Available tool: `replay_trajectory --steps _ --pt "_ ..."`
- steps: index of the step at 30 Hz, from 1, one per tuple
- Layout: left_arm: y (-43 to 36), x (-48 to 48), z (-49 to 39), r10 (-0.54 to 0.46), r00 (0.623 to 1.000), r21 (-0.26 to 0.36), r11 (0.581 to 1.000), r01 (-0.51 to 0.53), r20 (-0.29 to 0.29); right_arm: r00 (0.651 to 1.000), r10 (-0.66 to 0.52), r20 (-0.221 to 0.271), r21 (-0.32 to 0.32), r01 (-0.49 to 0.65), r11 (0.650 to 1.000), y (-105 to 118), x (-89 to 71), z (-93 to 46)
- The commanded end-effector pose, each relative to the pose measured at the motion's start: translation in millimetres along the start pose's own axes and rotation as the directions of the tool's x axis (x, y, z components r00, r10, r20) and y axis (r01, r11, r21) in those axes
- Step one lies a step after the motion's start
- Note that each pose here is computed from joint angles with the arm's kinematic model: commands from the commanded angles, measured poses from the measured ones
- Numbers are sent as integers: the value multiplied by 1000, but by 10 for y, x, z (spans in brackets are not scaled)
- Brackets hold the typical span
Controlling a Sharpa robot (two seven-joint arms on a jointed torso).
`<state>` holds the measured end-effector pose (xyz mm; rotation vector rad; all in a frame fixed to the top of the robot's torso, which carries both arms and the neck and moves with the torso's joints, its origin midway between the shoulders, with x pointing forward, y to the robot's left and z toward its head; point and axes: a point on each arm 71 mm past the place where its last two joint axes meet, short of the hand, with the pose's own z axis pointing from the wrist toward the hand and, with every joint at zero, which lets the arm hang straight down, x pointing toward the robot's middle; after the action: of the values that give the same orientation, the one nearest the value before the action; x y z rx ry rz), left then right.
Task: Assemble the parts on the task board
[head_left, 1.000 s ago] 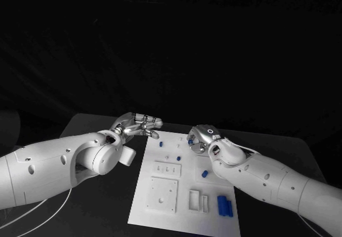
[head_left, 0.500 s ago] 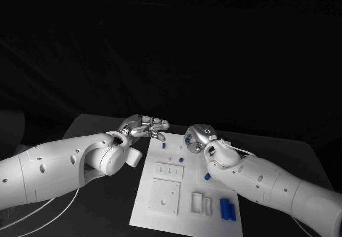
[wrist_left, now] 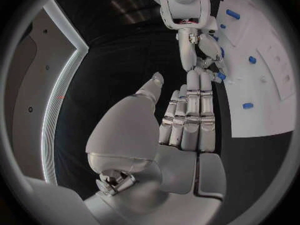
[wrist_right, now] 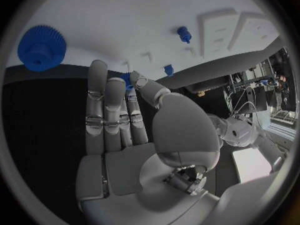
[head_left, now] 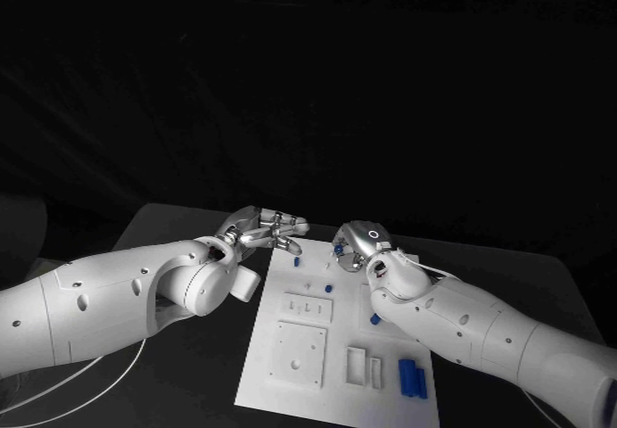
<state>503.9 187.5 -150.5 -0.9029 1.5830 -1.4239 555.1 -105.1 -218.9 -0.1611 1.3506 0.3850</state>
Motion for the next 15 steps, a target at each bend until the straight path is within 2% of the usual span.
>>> replay_trajectory --steps 1,15 --pt "-17 39 9 0 1000 6 1000 0 -22 1000 -9 17 -5 10 1000 17 -19 16" --pt "-25 77 23 3 1000 8 1000 -3 -28 1000 -17 8 -4 17 1000 24 -31 66"
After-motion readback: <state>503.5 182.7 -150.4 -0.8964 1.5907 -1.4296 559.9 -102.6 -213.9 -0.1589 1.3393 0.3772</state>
